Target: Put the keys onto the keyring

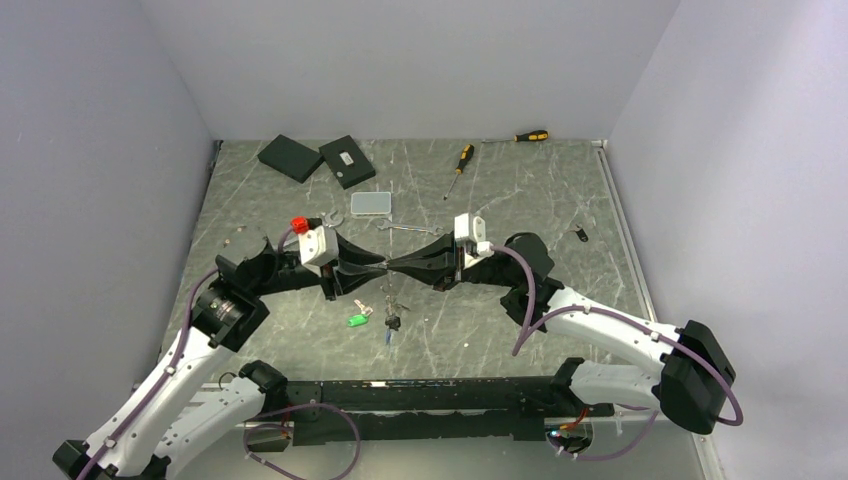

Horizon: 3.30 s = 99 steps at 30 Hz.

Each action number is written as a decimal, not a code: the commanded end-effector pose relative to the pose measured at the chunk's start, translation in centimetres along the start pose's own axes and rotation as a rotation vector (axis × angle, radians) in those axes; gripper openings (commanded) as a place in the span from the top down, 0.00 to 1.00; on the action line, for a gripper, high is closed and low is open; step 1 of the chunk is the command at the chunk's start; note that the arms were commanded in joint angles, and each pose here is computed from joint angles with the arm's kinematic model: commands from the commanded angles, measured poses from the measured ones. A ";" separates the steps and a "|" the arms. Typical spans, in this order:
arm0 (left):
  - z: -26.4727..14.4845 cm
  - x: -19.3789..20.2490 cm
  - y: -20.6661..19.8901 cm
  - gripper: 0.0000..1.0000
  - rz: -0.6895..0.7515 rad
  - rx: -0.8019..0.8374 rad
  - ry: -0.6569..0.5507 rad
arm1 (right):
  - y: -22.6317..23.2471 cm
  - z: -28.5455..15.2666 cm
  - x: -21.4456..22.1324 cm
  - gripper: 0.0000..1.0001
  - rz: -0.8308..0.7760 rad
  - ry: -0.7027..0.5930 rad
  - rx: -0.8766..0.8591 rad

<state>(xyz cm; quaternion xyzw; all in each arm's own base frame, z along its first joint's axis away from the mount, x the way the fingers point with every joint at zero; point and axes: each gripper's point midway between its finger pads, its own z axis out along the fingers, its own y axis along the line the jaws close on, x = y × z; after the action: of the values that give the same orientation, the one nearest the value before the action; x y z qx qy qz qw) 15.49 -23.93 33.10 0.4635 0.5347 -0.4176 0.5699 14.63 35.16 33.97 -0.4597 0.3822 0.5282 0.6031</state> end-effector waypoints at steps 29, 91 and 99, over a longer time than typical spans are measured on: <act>-0.2 -0.3 -0.3 1.00 0.026 0.013 0.019 | -0.2 0.1 -1.5 0.61 -0.025 -0.007 0.007; -2.8 6.2 7.0 1.00 -0.082 -0.465 0.203 | -28.6 -56.1 19.0 0.59 0.718 0.643 2.082; -2.9 6.0 6.9 1.00 -0.079 -0.466 0.199 | -28.7 -55.7 19.7 0.70 0.760 0.647 2.050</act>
<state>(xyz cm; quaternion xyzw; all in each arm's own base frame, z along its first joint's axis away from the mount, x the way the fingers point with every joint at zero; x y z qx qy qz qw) 21.85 -19.15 25.57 0.3425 0.7137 -0.2503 0.5574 45.75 -12.81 2.32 0.2861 0.8902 -0.0367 0.3526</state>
